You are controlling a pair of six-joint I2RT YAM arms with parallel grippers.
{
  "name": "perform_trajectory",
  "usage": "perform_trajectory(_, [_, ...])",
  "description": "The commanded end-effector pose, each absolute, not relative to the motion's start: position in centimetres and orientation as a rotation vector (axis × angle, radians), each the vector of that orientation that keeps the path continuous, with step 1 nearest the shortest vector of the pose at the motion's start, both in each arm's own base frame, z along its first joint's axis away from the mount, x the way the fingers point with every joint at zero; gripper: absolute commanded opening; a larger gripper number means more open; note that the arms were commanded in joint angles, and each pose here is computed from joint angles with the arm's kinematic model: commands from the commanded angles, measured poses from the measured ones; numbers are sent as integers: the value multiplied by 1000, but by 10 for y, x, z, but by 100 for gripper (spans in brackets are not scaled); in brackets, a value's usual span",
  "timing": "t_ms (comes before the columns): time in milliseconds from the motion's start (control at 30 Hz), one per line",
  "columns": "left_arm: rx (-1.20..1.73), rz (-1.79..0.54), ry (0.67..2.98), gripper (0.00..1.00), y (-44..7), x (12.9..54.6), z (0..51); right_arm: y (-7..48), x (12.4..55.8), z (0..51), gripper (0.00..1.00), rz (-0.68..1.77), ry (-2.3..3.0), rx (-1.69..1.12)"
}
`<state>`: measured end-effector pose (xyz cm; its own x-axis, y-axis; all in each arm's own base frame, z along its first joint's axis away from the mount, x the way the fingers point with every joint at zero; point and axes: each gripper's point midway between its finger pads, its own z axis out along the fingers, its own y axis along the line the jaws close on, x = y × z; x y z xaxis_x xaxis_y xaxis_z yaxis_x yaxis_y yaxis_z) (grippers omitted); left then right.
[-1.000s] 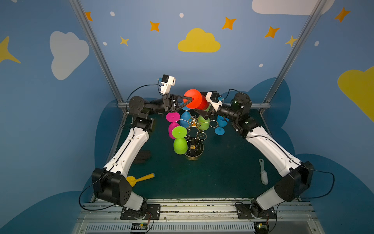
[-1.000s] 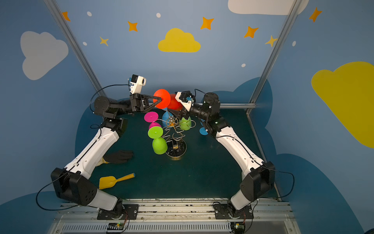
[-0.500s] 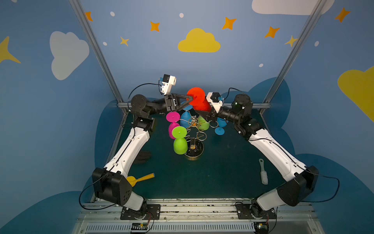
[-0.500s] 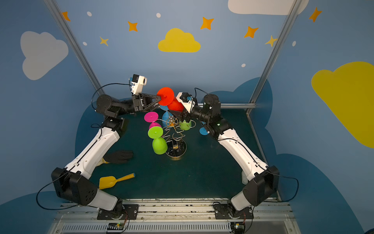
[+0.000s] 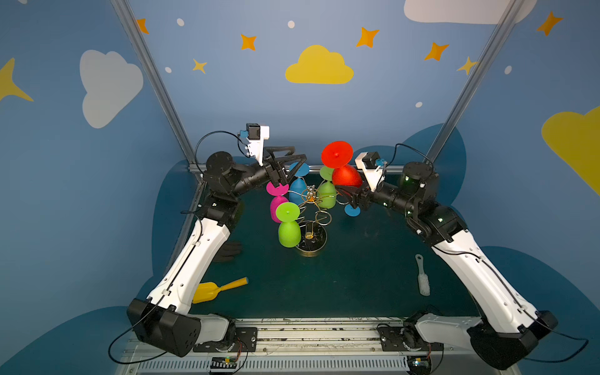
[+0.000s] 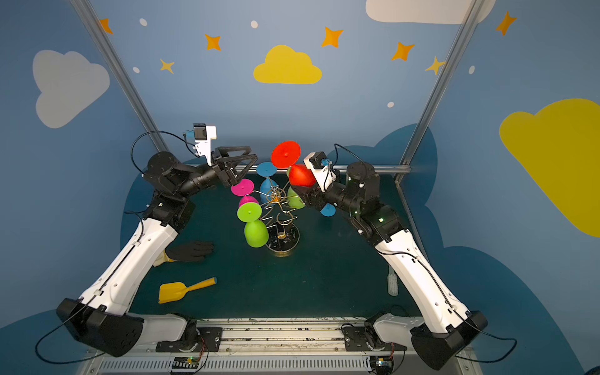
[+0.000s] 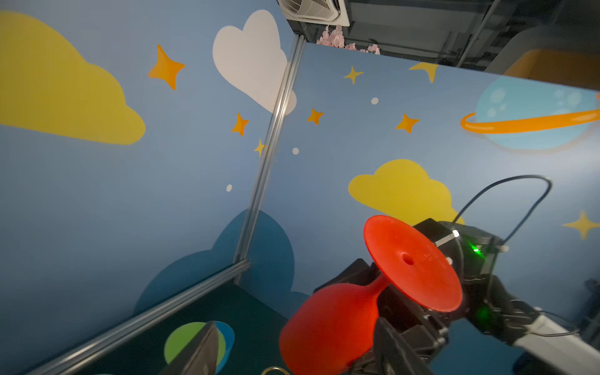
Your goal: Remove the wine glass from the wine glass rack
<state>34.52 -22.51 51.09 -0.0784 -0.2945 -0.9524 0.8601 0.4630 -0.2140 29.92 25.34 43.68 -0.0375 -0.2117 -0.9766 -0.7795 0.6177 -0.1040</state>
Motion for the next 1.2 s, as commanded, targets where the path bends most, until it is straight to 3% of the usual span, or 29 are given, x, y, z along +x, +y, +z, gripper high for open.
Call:
perform_trajectory(0, [692, -689, 1179, 73, -225, 358, 504, 231, 292, 431, 21, 544, 1741, -729])
perform_trajectory(233, [851, -482, 1032, 68, -243, 355, 500, 225, 284, 428, 18, 548, 1804, -725])
perform_trajectory(1167, [1021, -437, 873, 56, -281, 339, 495, 263, 295, 414, 3, 608, 1879, -845])
